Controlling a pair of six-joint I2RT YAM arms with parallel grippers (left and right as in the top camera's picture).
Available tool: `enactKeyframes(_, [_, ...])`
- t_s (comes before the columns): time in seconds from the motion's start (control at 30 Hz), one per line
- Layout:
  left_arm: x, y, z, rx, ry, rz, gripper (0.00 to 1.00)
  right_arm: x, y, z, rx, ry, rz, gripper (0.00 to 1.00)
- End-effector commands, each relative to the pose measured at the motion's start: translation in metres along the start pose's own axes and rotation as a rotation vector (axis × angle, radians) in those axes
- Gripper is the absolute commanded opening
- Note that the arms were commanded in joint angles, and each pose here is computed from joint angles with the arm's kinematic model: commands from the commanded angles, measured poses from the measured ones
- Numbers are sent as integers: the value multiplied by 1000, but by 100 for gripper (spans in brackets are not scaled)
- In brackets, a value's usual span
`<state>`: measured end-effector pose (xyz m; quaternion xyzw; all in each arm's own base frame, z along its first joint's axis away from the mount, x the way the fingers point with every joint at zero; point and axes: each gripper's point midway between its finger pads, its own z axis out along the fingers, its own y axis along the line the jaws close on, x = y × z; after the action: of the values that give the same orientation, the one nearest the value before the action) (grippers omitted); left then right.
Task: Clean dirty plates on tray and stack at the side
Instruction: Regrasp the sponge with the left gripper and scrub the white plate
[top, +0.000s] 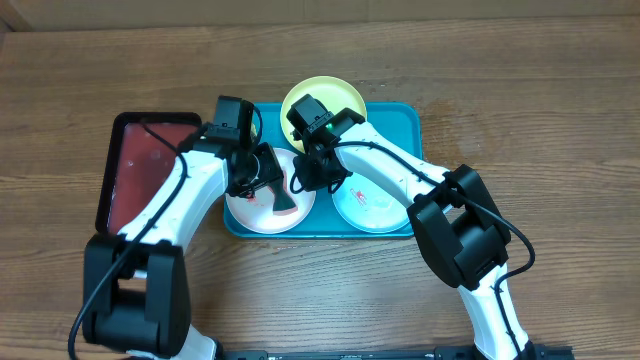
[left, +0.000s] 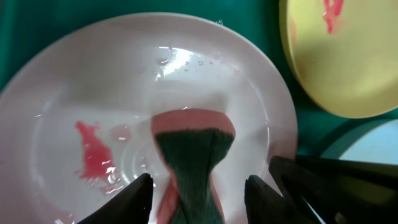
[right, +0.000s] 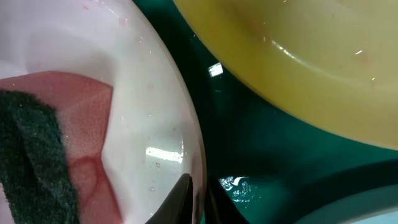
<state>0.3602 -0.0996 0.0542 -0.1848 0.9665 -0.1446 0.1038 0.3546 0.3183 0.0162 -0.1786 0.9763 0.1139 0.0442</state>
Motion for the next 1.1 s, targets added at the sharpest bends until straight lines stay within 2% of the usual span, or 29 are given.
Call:
enactKeyframes(0.0, [13,-2,24,34,89,-32,48,-6,0,-3,3,-16,5,10])
enactKeyframes(0.07, [18,1,35,26,121,-43,48,-6,0,-3,3,-17,4,10])
enactKeyframes(0.1, [23,5,40,9,144,-50,43,-6,0,-3,4,-16,4,10])
enactKeyframes(0.13, [24,8,41,1,150,-51,42,-6,-1,-3,7,-17,4,10])
enactKeyframes(0.37, [22,10,39,1,151,1,39,-7,-6,-4,21,-23,10,10])
enactKeyframes(0.53, [21,19,34,-20,170,-25,32,-9,-11,-5,24,-22,23,10])
enactKeyframes(0.67, [20,21,31,-24,174,-32,31,-10,-16,-5,25,-23,33,10])
enactKeyframes(0.8, [21,21,31,-26,175,-30,22,-10,-16,-5,25,-22,33,10])
enactKeyframes(0.9, [17,27,32,-60,155,-23,5,-9,-16,-5,26,-20,33,9])
enactKeyframes(1.07, [-1,58,29,-238,50,-5,4,-9,-16,-5,26,-20,33,8])
